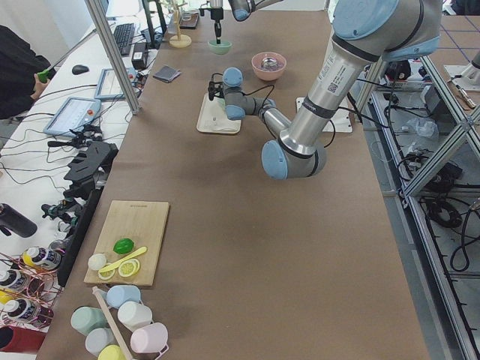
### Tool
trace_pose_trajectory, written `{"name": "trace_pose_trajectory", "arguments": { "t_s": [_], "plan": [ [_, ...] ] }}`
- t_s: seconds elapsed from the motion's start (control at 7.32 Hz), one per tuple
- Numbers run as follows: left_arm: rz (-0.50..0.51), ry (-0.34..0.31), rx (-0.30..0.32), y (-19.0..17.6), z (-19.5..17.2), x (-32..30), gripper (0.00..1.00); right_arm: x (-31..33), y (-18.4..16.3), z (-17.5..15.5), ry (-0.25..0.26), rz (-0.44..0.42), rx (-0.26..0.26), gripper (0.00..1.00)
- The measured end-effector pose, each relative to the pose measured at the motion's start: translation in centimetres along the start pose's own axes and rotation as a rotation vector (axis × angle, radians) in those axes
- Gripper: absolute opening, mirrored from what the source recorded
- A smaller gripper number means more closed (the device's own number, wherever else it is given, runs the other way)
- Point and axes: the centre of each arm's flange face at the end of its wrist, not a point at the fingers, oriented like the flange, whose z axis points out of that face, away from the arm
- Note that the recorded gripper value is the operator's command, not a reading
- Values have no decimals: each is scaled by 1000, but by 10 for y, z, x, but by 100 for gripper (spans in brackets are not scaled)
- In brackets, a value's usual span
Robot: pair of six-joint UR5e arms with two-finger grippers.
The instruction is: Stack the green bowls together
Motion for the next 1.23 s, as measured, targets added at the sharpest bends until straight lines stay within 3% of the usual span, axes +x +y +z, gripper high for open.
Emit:
{"name": "trace_pose_trajectory", "arguments": {
  "t_s": [0.41,0.68,0.96,1.23],
  "plan": [
    [-31,13,32,-33,-38,4,98,-58,-31,-13,-54,80,23,0],
    [-87,-17,12,-78,-90,-22,98,-136,-42,-10,-119,145,9,0],
    [-118,-28,16,-102,-127,-51,98,-212,-41,21,-143,137,-6,0],
    [-128,-31,29,-110,-142,-63,98,-277,-23,77,-132,125,28,0]
  ]
}}
